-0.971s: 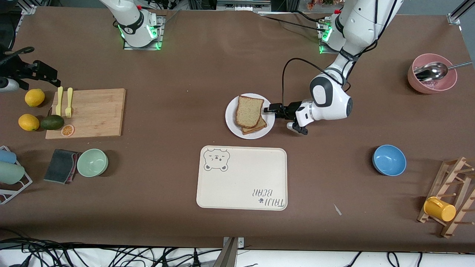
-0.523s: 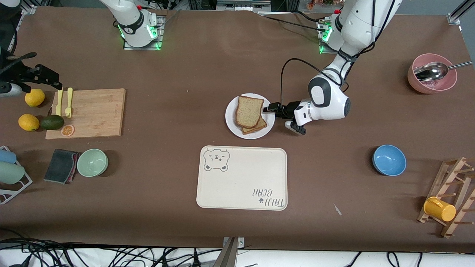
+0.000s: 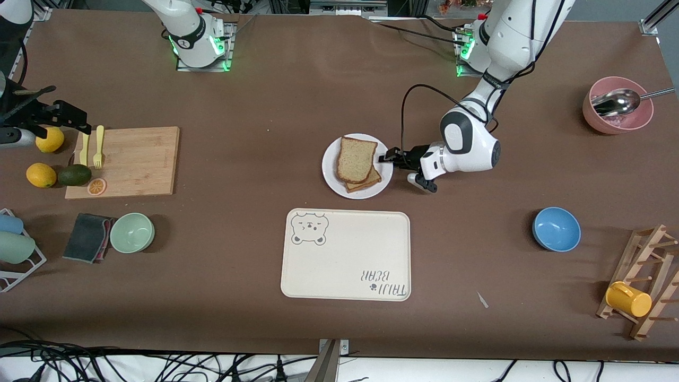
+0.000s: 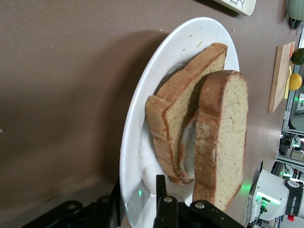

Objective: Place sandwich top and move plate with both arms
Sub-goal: 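Close the left gripper on the white plate rim, then slide the white plate with the left gripper onto the cream tray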

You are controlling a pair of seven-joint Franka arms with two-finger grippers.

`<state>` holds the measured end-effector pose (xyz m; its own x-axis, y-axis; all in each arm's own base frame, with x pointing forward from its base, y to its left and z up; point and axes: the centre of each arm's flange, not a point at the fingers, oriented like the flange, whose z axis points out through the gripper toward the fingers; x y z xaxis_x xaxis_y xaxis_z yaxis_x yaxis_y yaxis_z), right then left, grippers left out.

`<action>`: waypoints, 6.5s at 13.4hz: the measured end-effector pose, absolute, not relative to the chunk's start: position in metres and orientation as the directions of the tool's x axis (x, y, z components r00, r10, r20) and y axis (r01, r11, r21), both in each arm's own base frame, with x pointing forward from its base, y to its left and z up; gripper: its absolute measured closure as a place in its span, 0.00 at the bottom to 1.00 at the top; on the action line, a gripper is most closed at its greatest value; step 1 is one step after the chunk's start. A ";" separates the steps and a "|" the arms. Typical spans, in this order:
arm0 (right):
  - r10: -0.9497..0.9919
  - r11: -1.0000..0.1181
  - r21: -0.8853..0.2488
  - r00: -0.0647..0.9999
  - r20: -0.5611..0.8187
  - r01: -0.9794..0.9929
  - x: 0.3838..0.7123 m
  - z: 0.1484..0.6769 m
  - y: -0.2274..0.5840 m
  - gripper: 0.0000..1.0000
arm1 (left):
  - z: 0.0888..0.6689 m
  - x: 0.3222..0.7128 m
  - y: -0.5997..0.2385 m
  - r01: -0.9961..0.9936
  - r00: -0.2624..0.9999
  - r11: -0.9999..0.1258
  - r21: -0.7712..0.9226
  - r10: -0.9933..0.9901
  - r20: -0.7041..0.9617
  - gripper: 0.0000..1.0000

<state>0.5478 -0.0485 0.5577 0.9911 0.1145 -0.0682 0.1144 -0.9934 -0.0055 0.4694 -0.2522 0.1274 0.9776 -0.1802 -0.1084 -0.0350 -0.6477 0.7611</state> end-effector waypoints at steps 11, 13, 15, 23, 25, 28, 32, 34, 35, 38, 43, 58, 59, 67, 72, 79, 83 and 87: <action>0.115 -0.993 -0.004 0.991 -0.063 0.115 0.548 0.561 -0.049 0.00 | 0.119 0.462 -0.262 0.010 0.980 -0.633 0.774 -0.148 -0.134 0.89; 0.115 -0.993 -0.004 0.991 -0.063 0.115 0.548 0.561 -0.048 0.00 | 0.122 0.464 -0.263 0.009 0.981 -0.626 0.780 -0.147 -0.130 0.93; 0.115 -0.993 -0.004 0.991 -0.063 0.115 0.548 0.561 -0.048 0.00 | 0.122 0.464 -0.263 0.009 0.981 -0.626 0.780 -0.147 -0.130 0.93; 0.135 -0.991 -0.003 0.989 -0.055 0.135 0.550 0.565 -0.038 0.00 | 0.119 0.464 -0.258 0.036 0.980 -0.629 0.776 -0.131 -0.151 0.93; 0.152 -0.988 -0.001 0.987 -0.049 0.152 0.551 0.568 -0.029 0.00 | 0.118 0.465 -0.255 0.069 0.978 -0.632 0.772 -0.111 -0.178 0.93; 0.164 -0.986 0.000 0.986 -0.044 0.164 0.552 0.571 -0.022 0.00 | 0.117 0.464 -0.253 0.129 0.971 -0.636 0.761 -0.074 -0.227 0.93; 0.163 -0.987 0.000 0.986 -0.044 0.163 0.552 0.571 -0.022 0.00 | 0.117 0.464 -0.253 0.211 0.957 -0.638 0.740 -0.021 -0.290 0.93; 0.162 -0.987 0.000 0.986 -0.044 0.162 0.552 0.571 -0.023 0.00 | 0.119 0.466 -0.253 0.253 0.947 -0.638 0.728 0.010 -0.320 0.93; 0.162 -0.987 0.000 0.986 -0.044 0.162 0.552 0.571 -0.023 0.00 | 0.121 0.468 -0.253 0.270 0.944 -0.637 0.722 0.026 -0.330 0.93; 0.161 -0.987 0.000 0.986 -0.044 0.162 0.552 0.571 -0.023 0.00 | 0.125 0.473 -0.253 0.316 0.931 -0.632 0.708 0.063 -0.359 0.93; 0.160 -0.987 0.000 0.986 -0.045 0.160 0.551 0.571 -0.024 0.00 | 0.135 0.483 -0.251 0.328 0.933 -0.630 0.704 0.097 -0.347 0.93; 0.164 -0.986 -0.001 0.985 -0.048 0.164 0.551 0.571 -0.022 0.00 | 0.210 0.582 -0.257 0.399 0.917 -0.496 0.771 0.204 -0.342 0.95; 0.164 -0.986 -0.001 0.985 -0.048 0.164 0.551 0.571 -0.022 0.00 | 0.203 0.589 -0.260 0.405 0.914 -0.491 0.772 0.208 -0.347 0.95; 0.165 -0.986 -0.001 0.985 -0.047 0.165 0.551 0.571 -0.021 0.00 | 0.175 0.634 -0.269 0.439 0.897 -0.424 0.792 0.266 -0.354 0.95; 0.165 -0.986 -0.001 0.985 -0.047 0.165 0.551 0.571 -0.022 0.00 | 0.149 0.647 -0.287 0.435 0.898 -0.417 0.798 0.270 -0.348 0.95; 0.165 -0.986 -0.001 0.985 -0.047 0.165 0.551 0.571 -0.021 0.00 | 0.124 0.651 -0.283 0.415 0.905 -0.415 0.810 0.284 -0.319 0.95; 0.165 -0.986 -0.001 0.985 -0.047 0.165 0.551 0.571 -0.021 0.00 | 0.112 0.646 -0.288 0.377 0.920 -0.405 0.833 0.271 -0.284 0.95; 0.165 -0.986 -0.001 0.985 -0.047 0.165 0.551 0.571 -0.021 0.00 | 0.110 0.647 -0.285 0.368 0.923 -0.413 0.833 0.271 -0.273 0.58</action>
<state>0.5513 -0.0215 0.5713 0.9852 0.1647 -0.0467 0.1648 -0.9863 -0.0008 0.6471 -0.2847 0.1099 0.9229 0.2713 -0.2731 0.3679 -0.4132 0.8330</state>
